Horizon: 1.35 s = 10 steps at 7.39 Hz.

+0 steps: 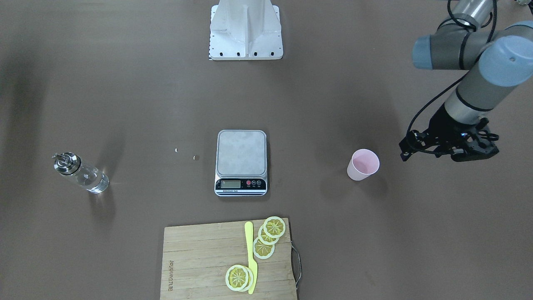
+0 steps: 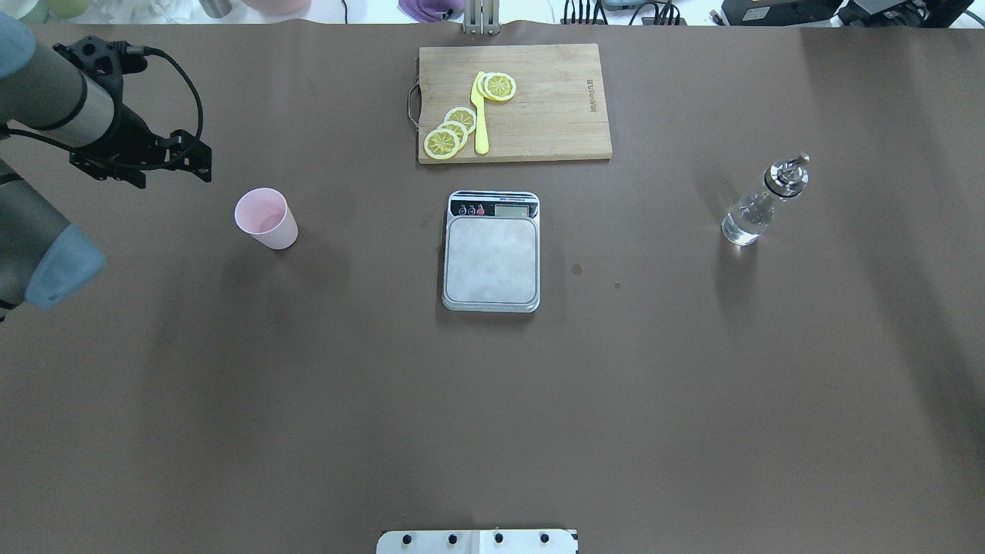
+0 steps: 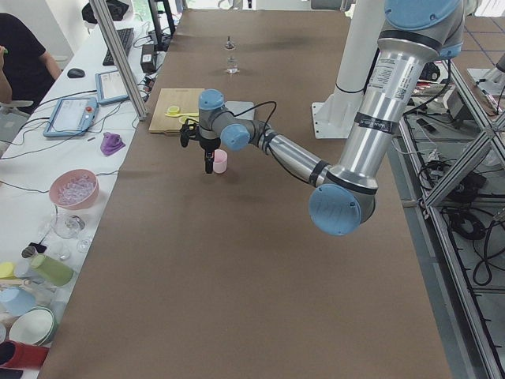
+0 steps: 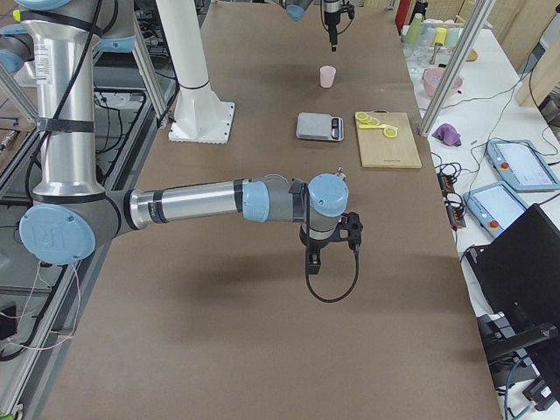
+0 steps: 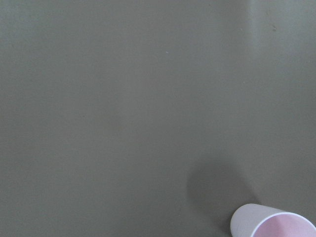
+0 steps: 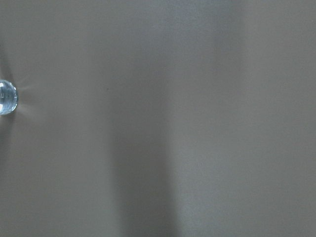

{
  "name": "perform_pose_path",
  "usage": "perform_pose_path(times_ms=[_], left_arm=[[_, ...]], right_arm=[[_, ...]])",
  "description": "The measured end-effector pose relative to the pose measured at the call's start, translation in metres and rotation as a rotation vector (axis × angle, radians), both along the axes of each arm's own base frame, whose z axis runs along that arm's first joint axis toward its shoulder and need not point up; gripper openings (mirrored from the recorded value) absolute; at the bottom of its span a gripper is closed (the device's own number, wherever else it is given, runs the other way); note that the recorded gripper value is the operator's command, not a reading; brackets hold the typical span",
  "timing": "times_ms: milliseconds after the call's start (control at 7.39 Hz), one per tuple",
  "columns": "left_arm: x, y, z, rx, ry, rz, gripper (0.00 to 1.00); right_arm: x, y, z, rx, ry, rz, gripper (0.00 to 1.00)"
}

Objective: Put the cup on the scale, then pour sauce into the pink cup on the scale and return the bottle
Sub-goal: 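Move the left gripper to the pink cup and grasp it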

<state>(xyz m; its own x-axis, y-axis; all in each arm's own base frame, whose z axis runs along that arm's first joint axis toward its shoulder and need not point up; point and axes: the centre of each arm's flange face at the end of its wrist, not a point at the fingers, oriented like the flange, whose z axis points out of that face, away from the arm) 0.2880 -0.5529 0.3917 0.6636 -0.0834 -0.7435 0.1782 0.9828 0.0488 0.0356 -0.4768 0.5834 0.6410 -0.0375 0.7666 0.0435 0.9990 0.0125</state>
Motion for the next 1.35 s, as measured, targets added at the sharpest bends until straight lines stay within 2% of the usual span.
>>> perform_pose_path(times_ms=[406, 676, 947, 1082, 1217, 1352], left_arm=[[0.043, 0.019, -0.002, -0.006, -0.001, 0.027, 0.97], [0.064, 0.015, -0.002, -0.008, -0.016, 0.034, 0.96], [0.076, 0.007, 0.002, -0.009, -0.034, 0.033, 0.74], [0.078, 0.005, 0.004, -0.011, -0.039, 0.035, 0.72], [0.079, 0.004, 0.005, -0.011, -0.041, 0.037, 0.65], [0.079, 0.004, 0.006, -0.011, -0.042, 0.038, 0.42]], right_arm=[[0.000, 0.000, -0.002, 0.005, -0.001, -0.001, 1.00], [0.000, 0.000, -0.004, 0.007, -0.004, 0.000, 1.00], [0.000, 0.000, -0.004, 0.008, -0.004, 0.000, 1.00], [0.000, -0.001, -0.005, 0.009, -0.004, 0.000, 1.00], [0.000, -0.002, -0.006, 0.012, -0.004, 0.000, 1.00], [0.000, -0.003, -0.007, 0.015, -0.004, -0.001, 1.00]])
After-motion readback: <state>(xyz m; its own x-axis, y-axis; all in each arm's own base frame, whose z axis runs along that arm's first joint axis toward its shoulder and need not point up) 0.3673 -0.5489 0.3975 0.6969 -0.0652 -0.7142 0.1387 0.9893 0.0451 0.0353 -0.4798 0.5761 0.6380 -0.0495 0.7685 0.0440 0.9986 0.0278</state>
